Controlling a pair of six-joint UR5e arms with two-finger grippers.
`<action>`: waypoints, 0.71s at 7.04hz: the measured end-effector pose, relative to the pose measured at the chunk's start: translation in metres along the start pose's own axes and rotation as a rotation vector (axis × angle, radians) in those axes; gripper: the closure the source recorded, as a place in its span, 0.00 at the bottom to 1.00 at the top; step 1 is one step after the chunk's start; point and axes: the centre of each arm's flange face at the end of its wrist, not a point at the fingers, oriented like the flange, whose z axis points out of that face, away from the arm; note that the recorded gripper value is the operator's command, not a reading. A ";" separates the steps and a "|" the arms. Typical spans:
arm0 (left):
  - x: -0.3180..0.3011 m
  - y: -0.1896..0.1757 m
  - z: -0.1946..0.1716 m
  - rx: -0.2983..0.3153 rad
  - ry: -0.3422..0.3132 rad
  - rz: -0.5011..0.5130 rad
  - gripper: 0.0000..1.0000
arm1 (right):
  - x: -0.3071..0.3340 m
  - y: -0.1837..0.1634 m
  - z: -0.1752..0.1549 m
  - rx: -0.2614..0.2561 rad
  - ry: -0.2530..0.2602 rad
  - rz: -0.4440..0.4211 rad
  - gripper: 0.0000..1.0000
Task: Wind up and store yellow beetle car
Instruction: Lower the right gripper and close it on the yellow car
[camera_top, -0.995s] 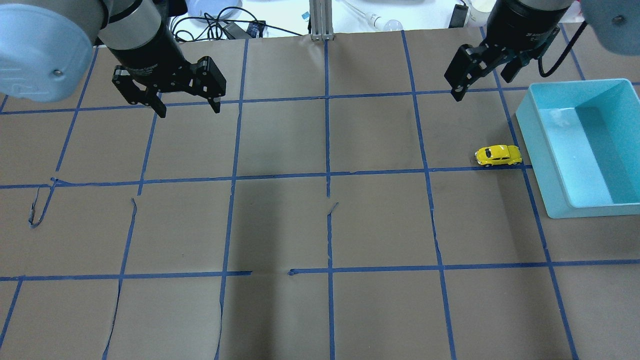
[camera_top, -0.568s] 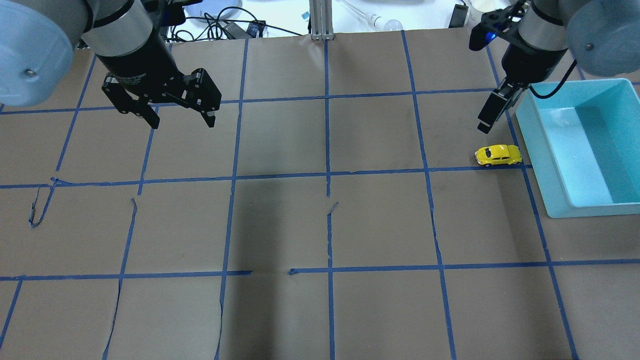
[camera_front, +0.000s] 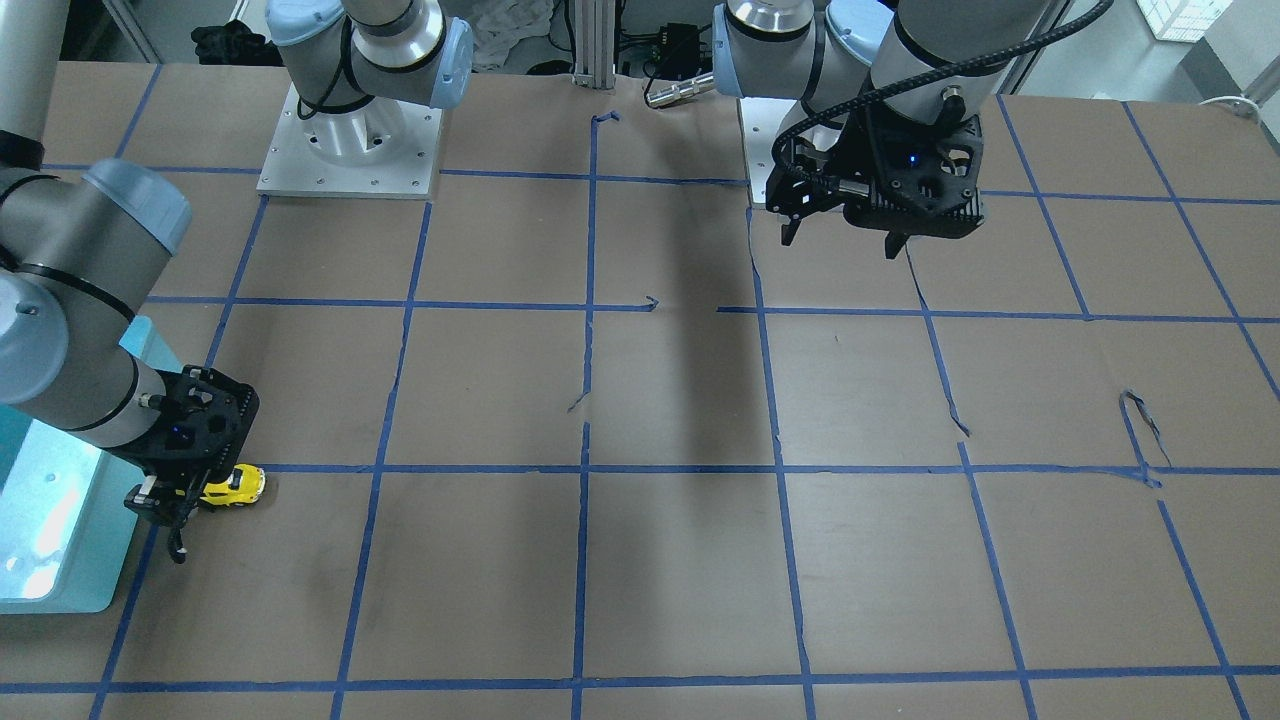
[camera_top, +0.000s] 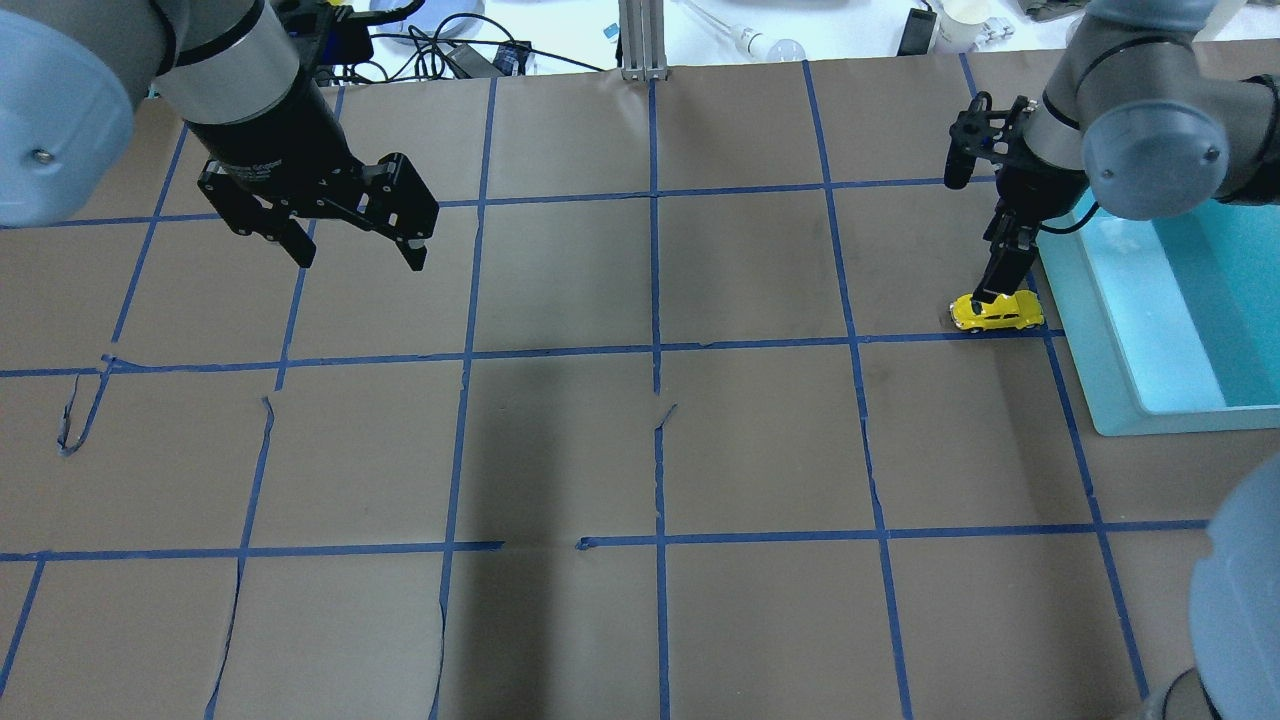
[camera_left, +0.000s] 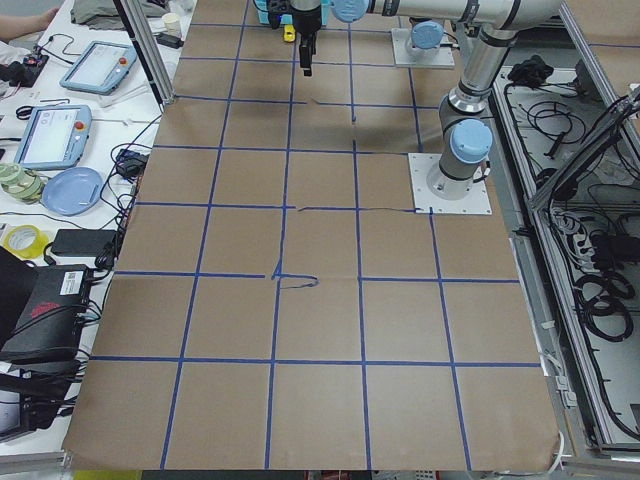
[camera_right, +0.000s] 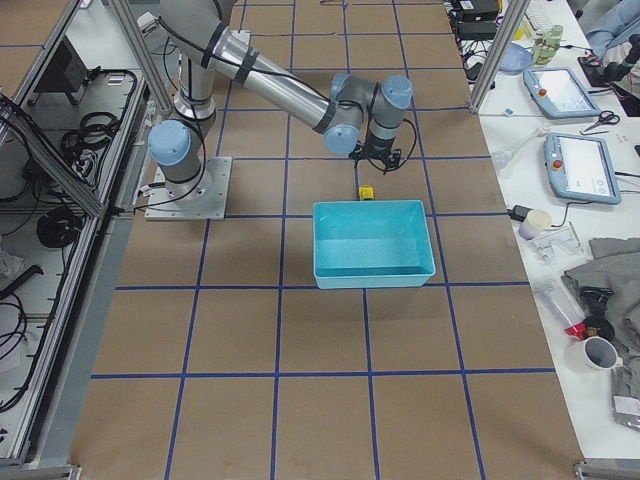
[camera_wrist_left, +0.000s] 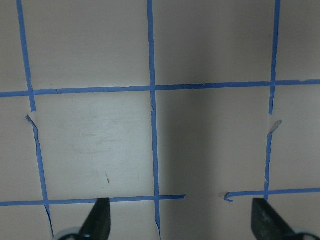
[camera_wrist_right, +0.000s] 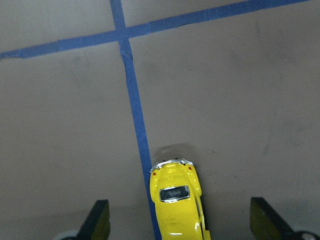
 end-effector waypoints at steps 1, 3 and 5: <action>0.000 0.001 0.000 -0.001 -0.001 0.000 0.00 | 0.002 0.004 0.011 -0.033 0.029 -0.064 0.00; 0.001 0.006 0.003 -0.009 -0.001 -0.006 0.00 | 0.008 0.009 0.030 -0.076 0.055 -0.151 0.00; 0.002 0.011 0.007 -0.014 0.002 -0.013 0.00 | 0.008 0.014 0.041 -0.113 0.040 -0.195 0.00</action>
